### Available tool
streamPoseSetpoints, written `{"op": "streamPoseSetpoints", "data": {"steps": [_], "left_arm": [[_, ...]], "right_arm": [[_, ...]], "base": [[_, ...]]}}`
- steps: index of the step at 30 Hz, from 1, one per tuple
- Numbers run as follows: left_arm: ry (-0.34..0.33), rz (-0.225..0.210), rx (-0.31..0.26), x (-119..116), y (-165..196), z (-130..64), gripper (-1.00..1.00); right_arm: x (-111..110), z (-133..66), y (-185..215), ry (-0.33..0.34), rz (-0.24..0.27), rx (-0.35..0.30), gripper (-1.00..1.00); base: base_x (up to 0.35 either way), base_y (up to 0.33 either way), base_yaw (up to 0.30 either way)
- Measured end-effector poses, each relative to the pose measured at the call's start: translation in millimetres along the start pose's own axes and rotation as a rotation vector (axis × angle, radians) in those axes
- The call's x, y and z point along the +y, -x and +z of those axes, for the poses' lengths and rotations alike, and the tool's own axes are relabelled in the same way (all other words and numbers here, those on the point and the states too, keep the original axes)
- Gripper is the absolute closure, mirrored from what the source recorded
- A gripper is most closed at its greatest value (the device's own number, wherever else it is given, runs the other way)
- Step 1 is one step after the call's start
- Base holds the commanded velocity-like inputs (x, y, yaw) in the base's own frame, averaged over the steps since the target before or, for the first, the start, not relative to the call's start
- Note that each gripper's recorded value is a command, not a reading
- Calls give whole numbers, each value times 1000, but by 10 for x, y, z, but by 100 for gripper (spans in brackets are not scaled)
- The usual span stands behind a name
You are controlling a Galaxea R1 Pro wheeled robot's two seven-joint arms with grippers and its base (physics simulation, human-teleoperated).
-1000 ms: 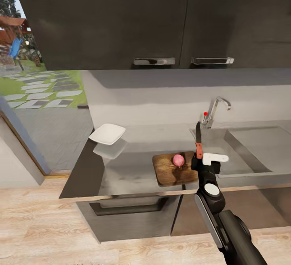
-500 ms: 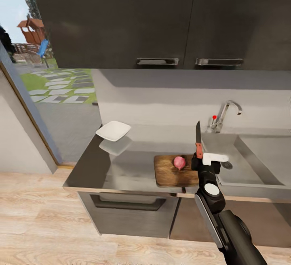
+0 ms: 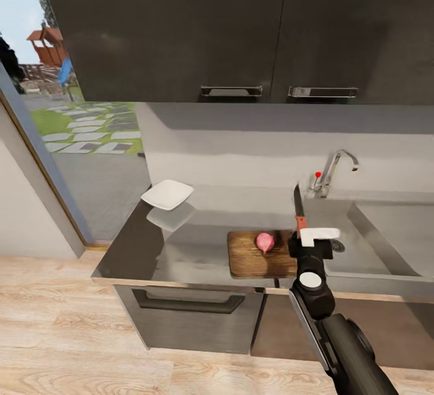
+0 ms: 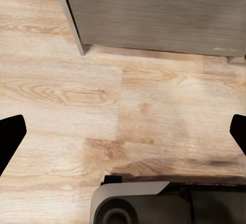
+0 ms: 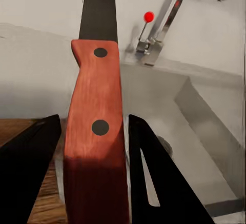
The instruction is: In the kitchen, take the Vidalia onion out of the sink, dice it on the chopping board with the paring knife, put the diced onion into the bowl on the countertop, then place both the paring knife and the chopping board into the sink.
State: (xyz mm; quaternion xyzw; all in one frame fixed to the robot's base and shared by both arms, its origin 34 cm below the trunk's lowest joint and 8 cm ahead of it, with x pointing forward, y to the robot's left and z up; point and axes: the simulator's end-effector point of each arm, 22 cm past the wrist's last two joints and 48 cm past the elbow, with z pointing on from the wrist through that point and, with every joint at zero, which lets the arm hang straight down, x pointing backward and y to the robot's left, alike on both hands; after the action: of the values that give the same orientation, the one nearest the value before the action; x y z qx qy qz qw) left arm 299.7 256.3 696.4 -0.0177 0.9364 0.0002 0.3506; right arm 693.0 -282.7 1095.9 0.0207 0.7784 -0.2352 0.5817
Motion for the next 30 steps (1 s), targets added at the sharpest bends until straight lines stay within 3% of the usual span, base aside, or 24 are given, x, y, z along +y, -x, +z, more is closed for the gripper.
{"op": "streamPoseSetpoints", "data": {"steps": [1,2,4,12,18,21,24,30], "left_arm": [[0,0,0,0,2,0,-100],[0,0,-1,-1,4,1,-100],[0,0,1,0,-3,-1,-100],[-1,0,2,-1,-8,-2,-100],[-1,0,0,-2,1,0,-100],[-2,0,-2,-5,11,3,-100],[-2,0,-3,-5,15,3,-100],[-2,0,-3,-5,13,3,-100]], "right_arm": [[-21,-3,9,-8,-20,2,100],[-123,-7,77,-55,-94,-15,100],[-198,-21,160,-98,-190,-37,100],[217,-125,371,-8,-451,-94,100],[353,-156,523,11,-479,-112,100],[594,-166,492,119,-494,-97,100],[711,-183,443,174,-511,-85,100],[661,-175,467,147,-566,-94,100]], "base": [[0,0,0],[0,0,0],[0,0,0],[0,0,0],[0,0,0],[0,0,0],[0,0,0],[0,0,0]]}}
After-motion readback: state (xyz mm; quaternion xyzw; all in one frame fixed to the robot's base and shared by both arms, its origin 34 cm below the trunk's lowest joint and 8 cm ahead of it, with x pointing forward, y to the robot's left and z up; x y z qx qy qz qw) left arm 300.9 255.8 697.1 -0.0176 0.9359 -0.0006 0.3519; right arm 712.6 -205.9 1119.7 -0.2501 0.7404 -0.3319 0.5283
